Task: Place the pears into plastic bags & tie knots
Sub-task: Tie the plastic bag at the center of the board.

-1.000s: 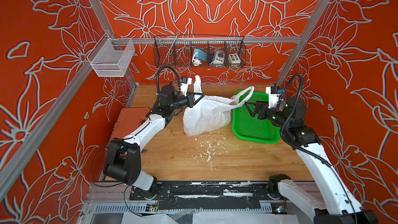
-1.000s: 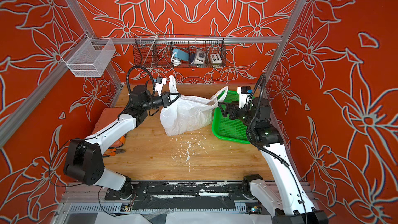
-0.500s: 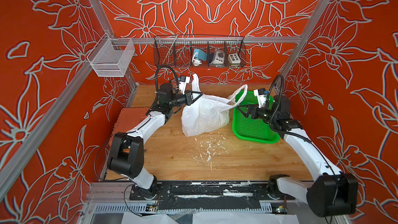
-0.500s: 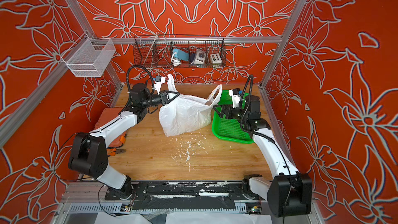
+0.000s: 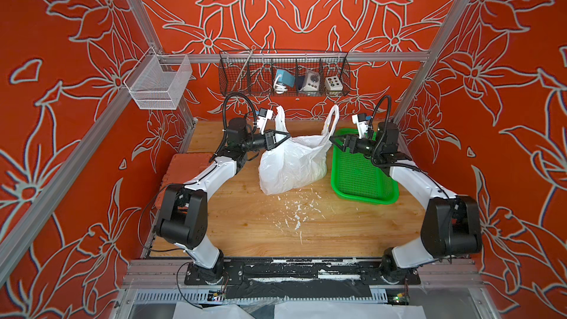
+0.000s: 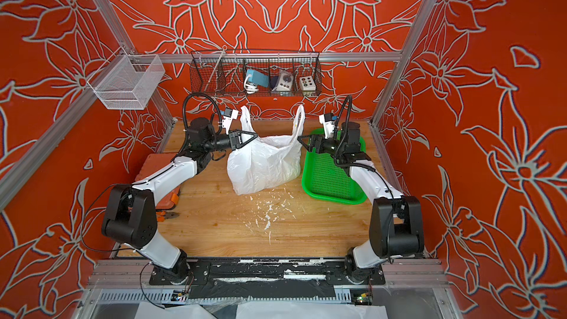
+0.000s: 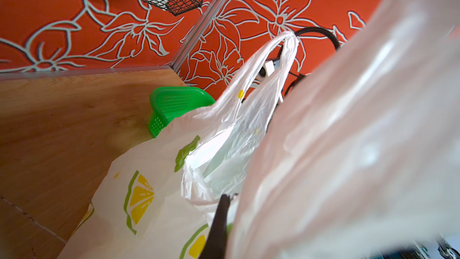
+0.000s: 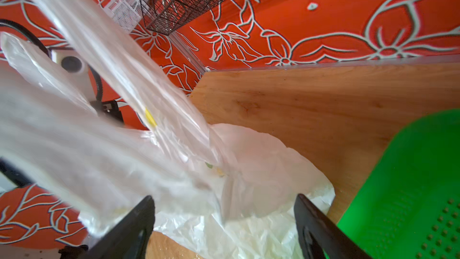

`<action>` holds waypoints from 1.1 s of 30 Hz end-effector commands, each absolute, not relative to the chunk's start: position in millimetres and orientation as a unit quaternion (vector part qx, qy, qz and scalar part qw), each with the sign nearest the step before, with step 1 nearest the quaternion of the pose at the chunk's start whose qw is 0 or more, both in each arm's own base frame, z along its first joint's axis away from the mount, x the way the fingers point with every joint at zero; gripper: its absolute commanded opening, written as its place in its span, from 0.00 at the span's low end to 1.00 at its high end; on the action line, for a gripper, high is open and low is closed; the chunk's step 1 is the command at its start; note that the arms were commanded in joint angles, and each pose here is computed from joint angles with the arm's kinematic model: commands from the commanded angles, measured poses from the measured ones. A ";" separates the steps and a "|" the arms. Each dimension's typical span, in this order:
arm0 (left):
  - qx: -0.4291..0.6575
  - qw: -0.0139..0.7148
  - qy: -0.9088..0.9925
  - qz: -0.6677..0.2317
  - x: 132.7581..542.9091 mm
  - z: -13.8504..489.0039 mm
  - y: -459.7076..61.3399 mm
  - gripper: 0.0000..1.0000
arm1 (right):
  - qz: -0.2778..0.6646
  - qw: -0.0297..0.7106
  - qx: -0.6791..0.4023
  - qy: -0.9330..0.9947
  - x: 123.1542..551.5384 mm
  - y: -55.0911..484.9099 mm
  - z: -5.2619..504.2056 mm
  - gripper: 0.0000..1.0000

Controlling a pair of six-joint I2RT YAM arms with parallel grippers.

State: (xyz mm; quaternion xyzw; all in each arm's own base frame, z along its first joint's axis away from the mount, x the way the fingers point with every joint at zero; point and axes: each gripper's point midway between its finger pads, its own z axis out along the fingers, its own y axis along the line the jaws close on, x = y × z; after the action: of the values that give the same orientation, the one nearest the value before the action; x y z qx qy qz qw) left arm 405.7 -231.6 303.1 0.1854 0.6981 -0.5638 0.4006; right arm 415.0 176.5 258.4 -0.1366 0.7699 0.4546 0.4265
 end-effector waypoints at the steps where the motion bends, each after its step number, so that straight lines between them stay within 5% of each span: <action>1: 0.206 0.405 0.681 -0.575 405.3 314.5 -232.5 0.00 | 0.497 0.444 -0.166 0.727 419.9 186.8 292.9 0.88; 22: 0.215 0.376 0.676 -0.596 408.0 310.7 -238.9 0.00 | 0.529 0.417 -0.216 0.707 399.3 215.8 317.8 0.97; 33: 0.215 0.363 0.674 -0.606 409.3 306.4 -240.9 0.00 | 0.493 0.437 -0.194 0.727 447.1 220.2 295.4 0.97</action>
State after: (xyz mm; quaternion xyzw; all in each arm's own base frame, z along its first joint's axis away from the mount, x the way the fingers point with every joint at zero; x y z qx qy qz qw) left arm 407.2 -241.0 295.1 0.1979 0.6894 -0.6007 0.3531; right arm 431.6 212.6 290.9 -0.1850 0.7334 0.4994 0.4225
